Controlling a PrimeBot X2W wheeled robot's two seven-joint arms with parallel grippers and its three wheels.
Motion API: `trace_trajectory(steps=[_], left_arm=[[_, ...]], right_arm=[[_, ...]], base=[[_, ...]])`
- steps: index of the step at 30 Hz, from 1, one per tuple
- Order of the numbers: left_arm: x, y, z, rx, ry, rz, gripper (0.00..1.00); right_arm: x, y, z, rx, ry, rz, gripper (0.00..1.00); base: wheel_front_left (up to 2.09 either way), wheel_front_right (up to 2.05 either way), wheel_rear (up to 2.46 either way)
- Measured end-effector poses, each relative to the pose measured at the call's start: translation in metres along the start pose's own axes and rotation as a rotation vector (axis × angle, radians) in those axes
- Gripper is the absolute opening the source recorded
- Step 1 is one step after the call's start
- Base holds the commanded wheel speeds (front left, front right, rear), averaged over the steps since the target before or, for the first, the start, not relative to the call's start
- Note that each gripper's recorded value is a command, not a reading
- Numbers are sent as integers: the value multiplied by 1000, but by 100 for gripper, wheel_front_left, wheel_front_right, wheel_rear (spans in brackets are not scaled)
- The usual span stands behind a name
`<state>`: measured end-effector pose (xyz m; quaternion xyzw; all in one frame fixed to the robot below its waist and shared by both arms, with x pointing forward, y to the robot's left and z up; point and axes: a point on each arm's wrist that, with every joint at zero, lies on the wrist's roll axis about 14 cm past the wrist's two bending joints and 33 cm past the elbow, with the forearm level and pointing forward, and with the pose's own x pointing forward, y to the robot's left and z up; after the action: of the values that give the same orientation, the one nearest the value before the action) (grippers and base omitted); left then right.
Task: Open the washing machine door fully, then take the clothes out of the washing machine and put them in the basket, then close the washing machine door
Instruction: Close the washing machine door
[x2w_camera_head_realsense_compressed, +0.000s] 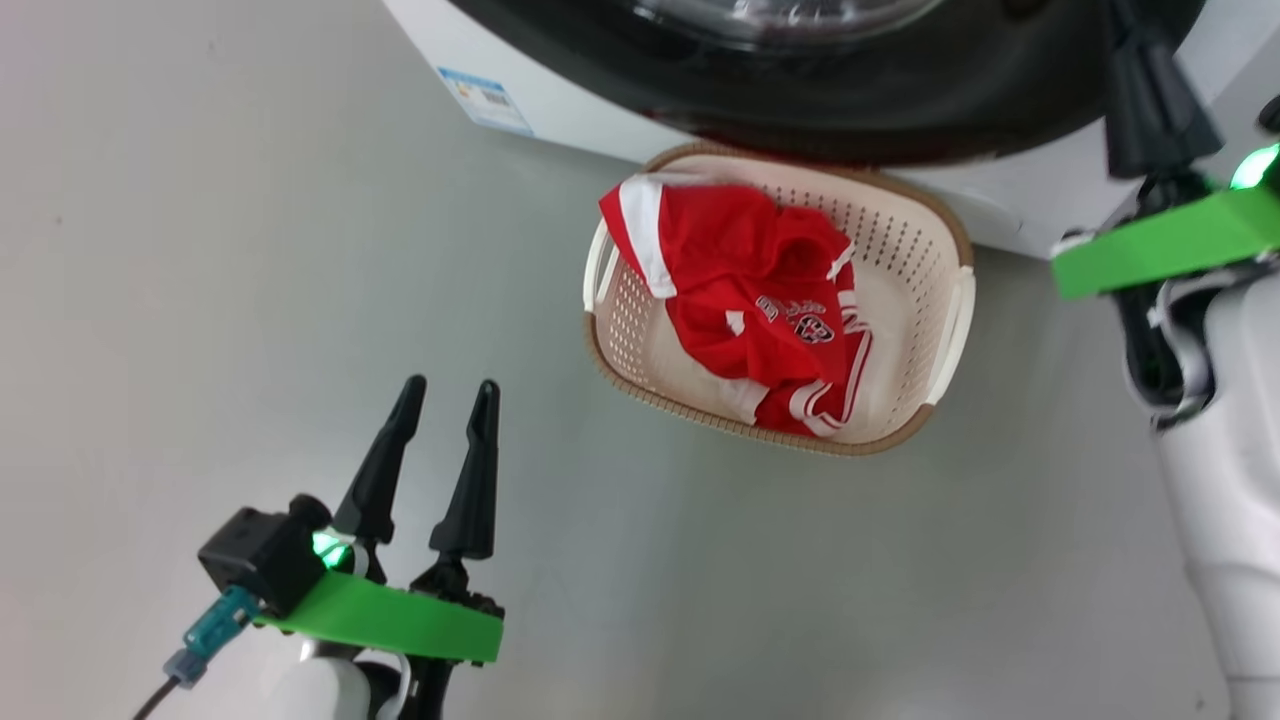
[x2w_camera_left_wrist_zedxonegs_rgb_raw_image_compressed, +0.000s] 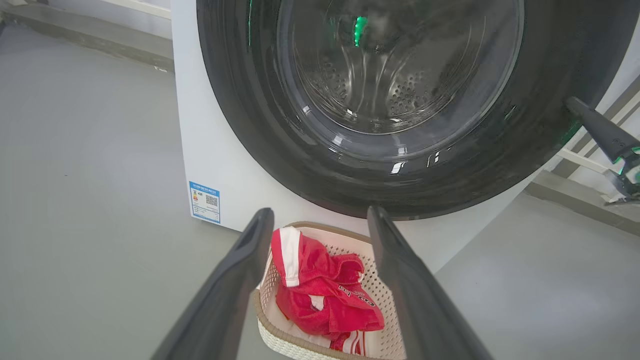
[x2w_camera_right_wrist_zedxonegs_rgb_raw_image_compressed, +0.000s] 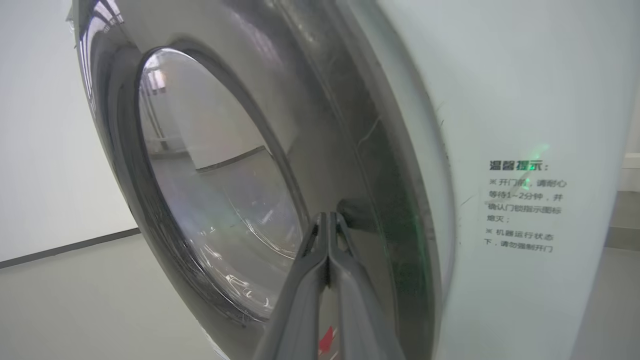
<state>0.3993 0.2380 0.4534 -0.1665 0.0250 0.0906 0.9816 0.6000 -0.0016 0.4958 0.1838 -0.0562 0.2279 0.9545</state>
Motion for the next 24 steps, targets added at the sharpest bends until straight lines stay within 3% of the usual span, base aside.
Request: trace_trajectory(steps=[11, 24], left_arm=[[17, 2, -10, -1, 20, 8, 100], [17, -1, -6, 4, 10, -2, 100]], right_arm=[[27, -11, -8, 59, -49, -11, 0], [9, 0, -2, 19, -27, 19, 0]], base=[[0, 0, 0], [0, 0, 0]])
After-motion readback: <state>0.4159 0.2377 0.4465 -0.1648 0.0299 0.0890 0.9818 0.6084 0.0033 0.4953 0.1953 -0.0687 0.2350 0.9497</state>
